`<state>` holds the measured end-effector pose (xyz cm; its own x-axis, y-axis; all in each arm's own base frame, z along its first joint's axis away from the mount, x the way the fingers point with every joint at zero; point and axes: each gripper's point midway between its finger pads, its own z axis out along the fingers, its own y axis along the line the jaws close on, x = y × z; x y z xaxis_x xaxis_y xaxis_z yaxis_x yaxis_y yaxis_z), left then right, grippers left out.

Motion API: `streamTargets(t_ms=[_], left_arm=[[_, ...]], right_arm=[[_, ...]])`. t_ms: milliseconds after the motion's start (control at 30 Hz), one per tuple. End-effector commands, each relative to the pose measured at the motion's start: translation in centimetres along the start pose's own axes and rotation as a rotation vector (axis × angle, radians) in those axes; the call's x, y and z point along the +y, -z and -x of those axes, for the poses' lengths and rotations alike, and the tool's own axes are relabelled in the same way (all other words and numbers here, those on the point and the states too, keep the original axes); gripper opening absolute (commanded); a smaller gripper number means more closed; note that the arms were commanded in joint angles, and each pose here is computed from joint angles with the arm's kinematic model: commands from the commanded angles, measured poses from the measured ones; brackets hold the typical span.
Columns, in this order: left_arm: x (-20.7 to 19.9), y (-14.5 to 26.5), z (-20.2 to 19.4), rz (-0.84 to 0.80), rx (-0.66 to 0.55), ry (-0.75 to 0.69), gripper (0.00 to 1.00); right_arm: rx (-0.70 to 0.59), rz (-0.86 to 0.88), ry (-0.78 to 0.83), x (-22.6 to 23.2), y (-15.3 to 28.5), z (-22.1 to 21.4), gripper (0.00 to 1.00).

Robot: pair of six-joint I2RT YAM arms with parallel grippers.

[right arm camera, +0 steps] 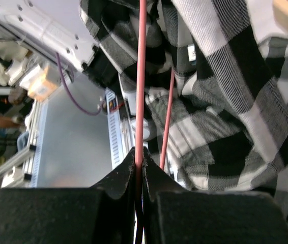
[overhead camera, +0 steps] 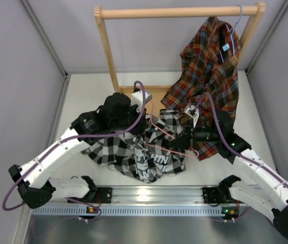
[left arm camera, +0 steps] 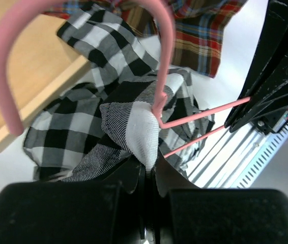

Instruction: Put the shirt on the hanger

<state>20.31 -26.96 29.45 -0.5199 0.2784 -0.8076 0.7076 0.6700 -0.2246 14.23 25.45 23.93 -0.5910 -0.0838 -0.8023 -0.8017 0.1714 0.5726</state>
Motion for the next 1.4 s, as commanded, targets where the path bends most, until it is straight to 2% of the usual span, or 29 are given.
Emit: streamTargets(t_ms=[0, 200, 300, 400, 467, 700, 900, 1167, 1200, 1233, 1367], left_arm=[[0.2, 1.8, 3.5, 0.087, -0.104, -0.045, 0.0], [-4.3, 2.5, 5.5, 0.0, -0.125, -0.16, 0.0], [-5.7, 2.6, 6.3, 0.02, -0.118, -0.212, 0.0], [-3.8, 2.6, 7.2, 0.152, -0.144, -0.202, 0.0], [-1.7, 2.6, 7.1, 0.275, -0.154, -0.183, 0.0], [1.0, 2.2, 5.9, 0.422, -0.13, -0.186, 0.0], [1.0, 3.5, 7.1, 0.432, -0.174, -0.175, 0.0], [4.0, 6.8, 7.4, 0.603, -0.219, -0.15, 0.0], [4.2, 7.1, 7.6, 0.619, -0.23, -0.139, 0.05], [4.3, 7.5, 7.8, 0.63, -0.246, -0.122, 0.05], [3.6, 7.9, 8.8, 0.586, -0.285, -0.094, 0.0]], right_arm=[[-0.211, 0.105, 0.229, 3.5, 0.1, 5.3, 0.0], [-0.213, 0.146, 0.282, 4.6, -1.3, 5.1, 0.0], [-0.289, 0.08, 0.314, 4.8, -1.7, 6.3, 0.0], [-0.406, -0.047, 0.295, 3.8, -1.2, 8.0, 0.0], [-0.414, -0.008, 0.324, 4.5, -1.0, 7.6, 0.0], [-0.434, 0.036, 0.342, 4.9, -0.6, 6.2, 0.0], [-0.458, 0.019, 0.345, 4.8, -0.3, 6.4, 0.0], [-0.468, -0.098, 0.282, 3.2, 0.2, 6.9, 0.0], [-0.465, -0.099, 0.279, 3.2, 0.2, 7.1, 0.0], [-0.455, -0.092, 0.278, 3.3, 0.2, 6.9, 0.0], [-0.437, -0.091, 0.277, 3.2, 0.0, 6.5, 0.0]])
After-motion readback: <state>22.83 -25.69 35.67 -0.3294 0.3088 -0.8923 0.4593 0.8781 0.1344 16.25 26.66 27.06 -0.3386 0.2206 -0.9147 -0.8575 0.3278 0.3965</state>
